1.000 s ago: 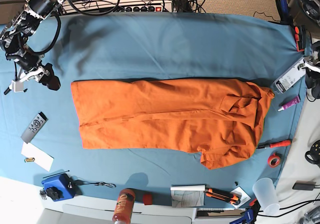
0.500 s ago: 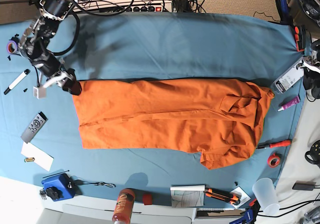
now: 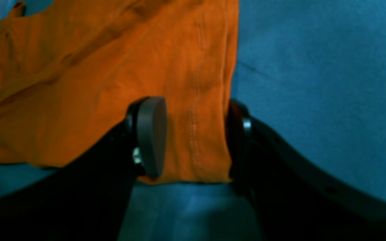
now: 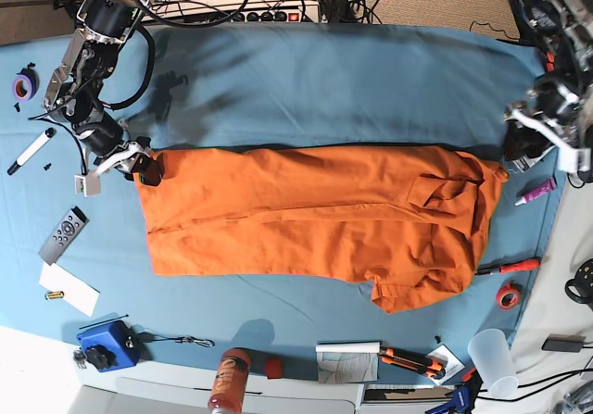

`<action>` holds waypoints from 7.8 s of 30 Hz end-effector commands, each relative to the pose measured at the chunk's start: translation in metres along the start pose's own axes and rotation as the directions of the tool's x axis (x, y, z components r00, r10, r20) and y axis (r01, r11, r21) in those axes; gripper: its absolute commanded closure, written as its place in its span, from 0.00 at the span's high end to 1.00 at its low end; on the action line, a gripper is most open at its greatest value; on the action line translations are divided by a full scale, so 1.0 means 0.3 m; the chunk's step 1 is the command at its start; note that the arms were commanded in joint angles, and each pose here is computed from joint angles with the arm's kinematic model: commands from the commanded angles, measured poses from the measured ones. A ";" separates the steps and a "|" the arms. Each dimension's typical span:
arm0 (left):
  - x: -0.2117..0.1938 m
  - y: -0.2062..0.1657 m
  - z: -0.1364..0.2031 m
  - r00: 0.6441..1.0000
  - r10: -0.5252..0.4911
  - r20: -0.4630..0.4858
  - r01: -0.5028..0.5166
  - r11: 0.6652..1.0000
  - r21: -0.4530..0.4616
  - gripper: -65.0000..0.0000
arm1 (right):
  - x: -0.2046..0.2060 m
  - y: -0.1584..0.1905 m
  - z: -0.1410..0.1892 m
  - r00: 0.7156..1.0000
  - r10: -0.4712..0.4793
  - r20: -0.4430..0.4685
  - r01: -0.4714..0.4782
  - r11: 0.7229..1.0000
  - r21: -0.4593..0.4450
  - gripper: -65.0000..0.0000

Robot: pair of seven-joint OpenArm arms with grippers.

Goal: Layout the t-shirt on the table in an organized manner, then fold the t-shirt properly
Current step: 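Release the shirt and regrasp the folded edge corners with both grippers, then pull the folded edge with both grippers to straighten the shirt, then move the left gripper to the shirt's hanging hem and grasp it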

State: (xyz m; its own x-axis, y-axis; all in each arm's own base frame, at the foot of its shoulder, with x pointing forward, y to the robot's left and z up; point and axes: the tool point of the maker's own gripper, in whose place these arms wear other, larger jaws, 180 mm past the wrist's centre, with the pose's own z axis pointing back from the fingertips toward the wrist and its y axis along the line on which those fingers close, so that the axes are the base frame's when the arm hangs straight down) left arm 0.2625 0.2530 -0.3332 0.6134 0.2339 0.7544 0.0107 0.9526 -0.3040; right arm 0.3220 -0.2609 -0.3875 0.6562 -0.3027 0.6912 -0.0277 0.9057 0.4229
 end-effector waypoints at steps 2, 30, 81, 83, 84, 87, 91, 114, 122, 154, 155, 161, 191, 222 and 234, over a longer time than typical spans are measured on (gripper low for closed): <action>0.015 -0.004 -0.038 1.000 0.028 0.006 -0.028 1.000 -0.006 0.46 | -0.003 -0.021 0.011 0.999 0.020 -0.037 -0.021 0.999 -0.028 0.42; 0.008 -0.011 -0.216 0.979 0.196 -0.047 -0.200 0.974 -0.102 0.00 | 0.063 -0.062 0.022 0.995 0.092 -0.033 -0.094 0.992 -0.083 0.00; -0.213 -0.072 -0.005 0.954 0.145 -0.263 -0.194 0.966 -0.169 0.00 | 0.112 -0.166 0.388 0.994 0.112 -0.004 -0.112 0.985 -0.135 0.00; -0.206 -0.075 -0.002 0.956 0.136 -0.259 -0.184 0.968 -0.170 0.00 | 0.105 -0.171 0.393 0.994 0.108 -0.007 -0.108 0.984 -0.138 0.00; -0.205 -0.076 0.000 0.956 0.132 -0.261 -0.180 0.969 -0.170 0.00 | 0.101 -0.175 0.399 0.994 0.105 -0.008 -0.105 0.984 -0.142 0.00; -0.209 -0.078 0.002 0.954 0.128 -0.269 -0.178 0.969 -0.170 0.00 | 0.089 -0.199 0.426 0.996 0.089 -0.004 -0.088 0.982 -0.164 0.00; -0.224 -0.077 0.009 0.951 0.128 -0.281 -0.180 0.969 -0.167 0.00 | 0.061 -0.213 0.464 0.999 0.055 -0.001 -0.054 0.985 -0.165 0.00; -0.223 -0.121 0.071 0.963 0.074 -0.258 -0.133 0.966 -0.221 0.48 | 0.137 -0.172 0.522 0.996 0.081 0.030 -0.079 0.994 -0.070 0.20; -0.004 -0.135 0.146 0.998 -0.058 0.007 0.058 0.980 -0.189 0.48 | 0.230 -0.178 0.544 0.989 0.107 0.101 -0.098 0.991 -0.087 0.20; 0.266 -0.627 -0.594 0.583 -0.809 -0.074 0.771 0.580 -0.265 0.38 | 0.386 -0.149 0.081 0.963 0.263 -0.053 -0.268 0.950 -0.158 0.20; 0.261 -0.629 -0.607 0.541 -0.837 -0.082 0.800 0.542 -0.258 0.38 | 0.385 -0.149 0.081 0.963 0.262 -0.056 -0.268 0.950 -0.159 0.20; 0.182 -0.666 -0.660 0.335 -0.937 -0.095 0.895 0.348 -0.278 0.38 | 0.381 -0.150 0.081 0.963 0.261 -0.062 -0.268 0.950 -0.158 0.20; 0.148 -0.740 -0.791 0.455 -0.884 -0.112 0.838 0.467 -0.282 0.38 | 0.353 -0.154 0.083 0.962 0.250 -0.107 -0.264 0.952 -0.152 0.20; 0.266 -0.729 -0.740 0.416 -0.895 -0.163 0.892 0.437 -0.121 0.00 | 0.470 -0.276 0.268 0.986 0.111 0.129 -0.083 0.975 -0.206 0.22; 0.254 -0.721 -0.739 0.414 -0.893 -0.176 0.890 0.438 -0.125 0.00 | 0.401 -0.184 0.089 0.962 0.268 -0.044 -0.271 0.938 -0.216 0.52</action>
State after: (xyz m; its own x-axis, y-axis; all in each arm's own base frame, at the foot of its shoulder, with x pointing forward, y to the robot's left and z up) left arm 0.4668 0.0259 -0.3623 0.4130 -0.7932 0.4476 0.6744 0.5966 0.4350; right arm 0.3725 -0.3440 -0.3358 0.7043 -0.0444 0.7085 -0.0429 0.9936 0.1048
